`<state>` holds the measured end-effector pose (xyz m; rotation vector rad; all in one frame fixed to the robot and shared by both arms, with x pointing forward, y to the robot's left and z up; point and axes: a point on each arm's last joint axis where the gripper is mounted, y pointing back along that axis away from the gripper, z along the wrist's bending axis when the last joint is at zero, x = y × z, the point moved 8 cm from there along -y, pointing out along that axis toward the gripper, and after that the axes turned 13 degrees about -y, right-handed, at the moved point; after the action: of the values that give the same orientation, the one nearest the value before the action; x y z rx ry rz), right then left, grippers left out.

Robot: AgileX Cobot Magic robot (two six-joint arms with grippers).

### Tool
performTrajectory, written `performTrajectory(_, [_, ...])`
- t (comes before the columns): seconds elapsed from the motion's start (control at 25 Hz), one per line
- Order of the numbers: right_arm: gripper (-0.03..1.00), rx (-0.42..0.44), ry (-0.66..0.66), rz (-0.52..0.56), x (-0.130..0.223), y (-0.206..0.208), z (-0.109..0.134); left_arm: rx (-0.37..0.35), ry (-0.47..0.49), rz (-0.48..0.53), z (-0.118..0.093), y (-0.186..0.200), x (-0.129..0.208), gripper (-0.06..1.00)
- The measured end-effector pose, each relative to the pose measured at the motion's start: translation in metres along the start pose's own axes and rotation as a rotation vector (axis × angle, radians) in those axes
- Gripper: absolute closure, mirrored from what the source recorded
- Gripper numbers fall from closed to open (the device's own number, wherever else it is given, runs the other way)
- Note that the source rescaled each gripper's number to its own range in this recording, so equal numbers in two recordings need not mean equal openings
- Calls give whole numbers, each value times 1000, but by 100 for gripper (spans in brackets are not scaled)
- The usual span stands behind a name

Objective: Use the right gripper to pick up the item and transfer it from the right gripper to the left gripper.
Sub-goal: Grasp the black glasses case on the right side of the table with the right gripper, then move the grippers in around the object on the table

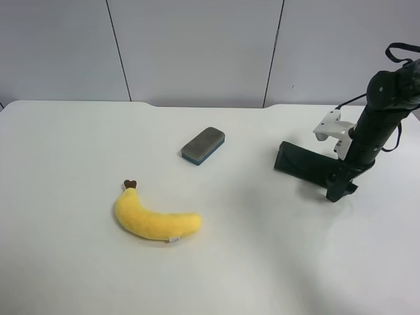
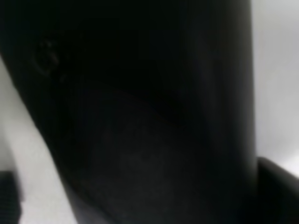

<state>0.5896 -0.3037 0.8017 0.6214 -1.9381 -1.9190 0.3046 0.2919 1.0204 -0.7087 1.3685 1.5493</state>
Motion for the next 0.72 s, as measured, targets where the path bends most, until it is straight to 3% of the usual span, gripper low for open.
performTrajectory(0.12, [69, 1, 0, -2, 0, 0, 0, 0, 0, 0, 0, 0, 0, -6])
performTrajectory(0.16, [72, 2, 0, -3, -1, 0, 0, 0, 0, 0, 0, 0, 0, -6])
performTrajectory(0.48, [76, 5, -37, -8, -1, 3, -1, 0, 0, 0, 0, 0, 0, -6])
performTrajectory(0.72, [78, 25, -82, -95, -10, 41, 0, 0, 0, 0, 0, 0, 0, -6])
